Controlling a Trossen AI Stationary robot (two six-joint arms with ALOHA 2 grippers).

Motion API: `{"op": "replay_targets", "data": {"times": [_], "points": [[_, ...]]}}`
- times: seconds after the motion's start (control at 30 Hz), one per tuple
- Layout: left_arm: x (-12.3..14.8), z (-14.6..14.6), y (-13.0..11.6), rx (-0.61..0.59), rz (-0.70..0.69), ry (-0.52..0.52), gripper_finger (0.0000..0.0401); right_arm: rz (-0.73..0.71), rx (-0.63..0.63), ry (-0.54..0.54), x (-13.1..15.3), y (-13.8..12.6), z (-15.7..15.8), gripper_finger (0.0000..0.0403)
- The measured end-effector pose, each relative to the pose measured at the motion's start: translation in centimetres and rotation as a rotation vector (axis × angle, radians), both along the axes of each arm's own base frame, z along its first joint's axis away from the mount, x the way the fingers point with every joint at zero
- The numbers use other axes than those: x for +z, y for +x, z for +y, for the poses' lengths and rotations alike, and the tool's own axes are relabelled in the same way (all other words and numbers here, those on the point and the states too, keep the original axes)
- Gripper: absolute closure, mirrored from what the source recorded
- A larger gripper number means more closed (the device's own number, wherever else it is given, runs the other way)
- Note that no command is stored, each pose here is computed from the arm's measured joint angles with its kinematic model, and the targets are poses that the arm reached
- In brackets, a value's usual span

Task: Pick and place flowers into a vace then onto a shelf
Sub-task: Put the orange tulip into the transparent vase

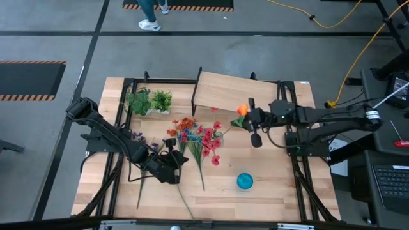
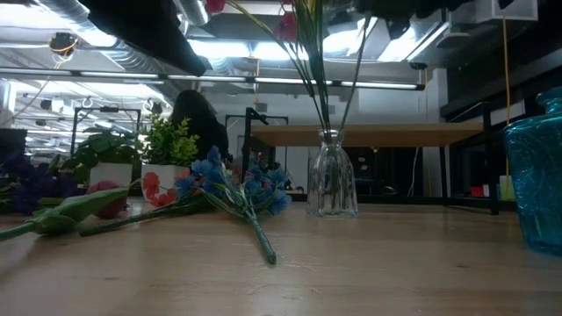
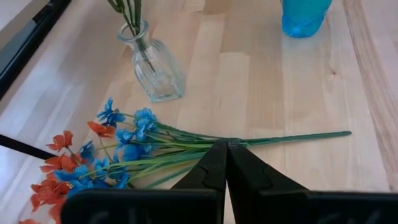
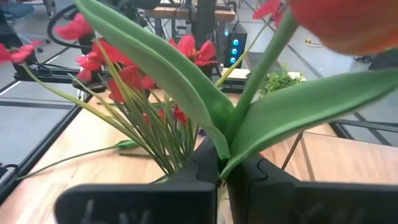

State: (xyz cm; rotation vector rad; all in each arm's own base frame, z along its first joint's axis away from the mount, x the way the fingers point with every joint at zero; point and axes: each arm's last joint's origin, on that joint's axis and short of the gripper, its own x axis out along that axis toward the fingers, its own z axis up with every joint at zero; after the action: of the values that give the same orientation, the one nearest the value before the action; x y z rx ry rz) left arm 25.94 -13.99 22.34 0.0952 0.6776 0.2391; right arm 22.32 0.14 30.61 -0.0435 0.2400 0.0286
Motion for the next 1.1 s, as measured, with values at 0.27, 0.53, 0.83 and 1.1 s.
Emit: {"op": "replay_targets", "data": {"times": [0.27,0.53,0.83,1.1], "points": [[0.0,0.0,0.0,0.006,-0.004,0.005,0.0396,0.067,0.002,-0.007,-1.8,1.9,0.0,0.0395],[0.0,0.0,0.0,0.008,-0.004,0.003,0.0395,0.110,0.002,-0.007,-3.1,3.2,0.0,0.0389],[0.0,0.0,0.0,0.008,-0.003,0.003,0.0395,0.158,0.002,-0.008,-4.4,4.2,0.0,0.0363],[0.0,0.0,0.0,0.008,-0.003,0.003,0.0395,0.136,0.002,-0.009,-4.3,4.4,0.0,0.0306]]}}
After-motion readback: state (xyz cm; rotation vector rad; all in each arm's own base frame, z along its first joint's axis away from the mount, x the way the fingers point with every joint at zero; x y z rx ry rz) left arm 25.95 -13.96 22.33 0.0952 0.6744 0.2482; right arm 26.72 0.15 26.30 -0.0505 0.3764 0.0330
